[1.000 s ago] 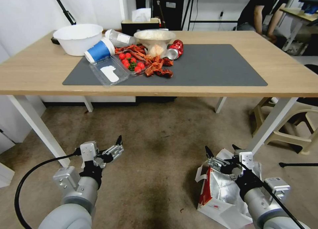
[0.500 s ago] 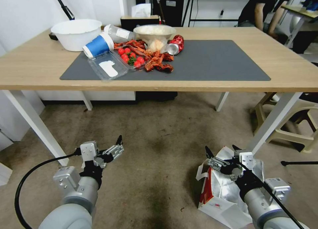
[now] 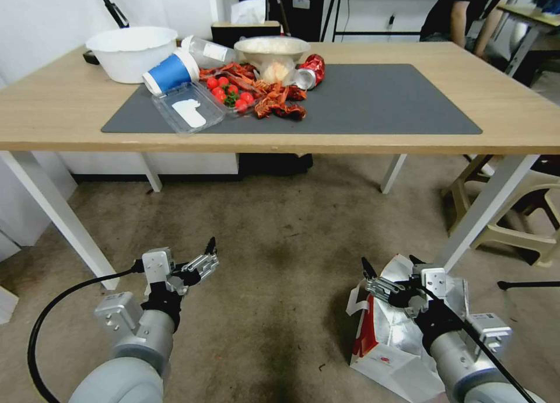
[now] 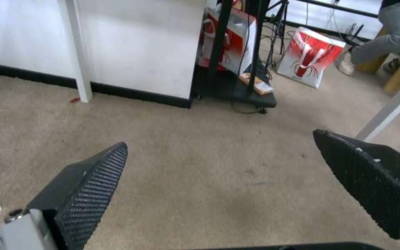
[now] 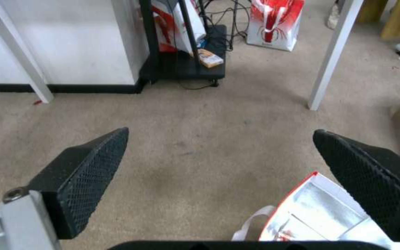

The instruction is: Pick up the food delivery bag from the floor and place it on the table.

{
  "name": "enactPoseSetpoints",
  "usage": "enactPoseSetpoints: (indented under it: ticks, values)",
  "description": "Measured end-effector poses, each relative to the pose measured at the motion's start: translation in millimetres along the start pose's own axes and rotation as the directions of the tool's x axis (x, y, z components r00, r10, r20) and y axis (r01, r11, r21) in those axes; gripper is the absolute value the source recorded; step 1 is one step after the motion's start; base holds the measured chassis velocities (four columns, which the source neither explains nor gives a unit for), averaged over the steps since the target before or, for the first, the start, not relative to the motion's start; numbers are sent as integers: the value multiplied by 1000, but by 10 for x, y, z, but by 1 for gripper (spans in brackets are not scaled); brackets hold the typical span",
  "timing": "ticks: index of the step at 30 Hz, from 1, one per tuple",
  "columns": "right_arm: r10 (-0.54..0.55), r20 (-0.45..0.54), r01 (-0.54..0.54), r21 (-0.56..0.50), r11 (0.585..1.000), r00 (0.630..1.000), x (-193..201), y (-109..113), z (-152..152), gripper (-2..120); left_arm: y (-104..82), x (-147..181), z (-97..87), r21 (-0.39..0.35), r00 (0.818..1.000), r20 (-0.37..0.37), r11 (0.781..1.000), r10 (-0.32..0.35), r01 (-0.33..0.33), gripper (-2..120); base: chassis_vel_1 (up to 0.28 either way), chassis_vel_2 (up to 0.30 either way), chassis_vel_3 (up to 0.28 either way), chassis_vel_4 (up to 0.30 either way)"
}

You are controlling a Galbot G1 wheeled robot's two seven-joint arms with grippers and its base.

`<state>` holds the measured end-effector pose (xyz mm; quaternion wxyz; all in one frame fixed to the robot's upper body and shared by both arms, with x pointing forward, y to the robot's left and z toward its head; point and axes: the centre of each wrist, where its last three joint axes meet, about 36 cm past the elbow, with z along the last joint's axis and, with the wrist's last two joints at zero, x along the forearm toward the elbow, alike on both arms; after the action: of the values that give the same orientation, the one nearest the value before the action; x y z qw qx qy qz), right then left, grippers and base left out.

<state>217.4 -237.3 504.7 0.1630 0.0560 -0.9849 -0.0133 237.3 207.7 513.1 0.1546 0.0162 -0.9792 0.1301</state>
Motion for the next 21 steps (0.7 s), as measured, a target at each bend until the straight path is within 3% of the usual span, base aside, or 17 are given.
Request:
enactPoseSetpoints:
  ticks: [21]
  values:
    - [6, -4, -6, 2, 1000, 1000, 3, -3, 9, 100, 4, -51, 46, -2, 1000, -14, 1000, 0, 0, 100, 0, 0, 0, 0]
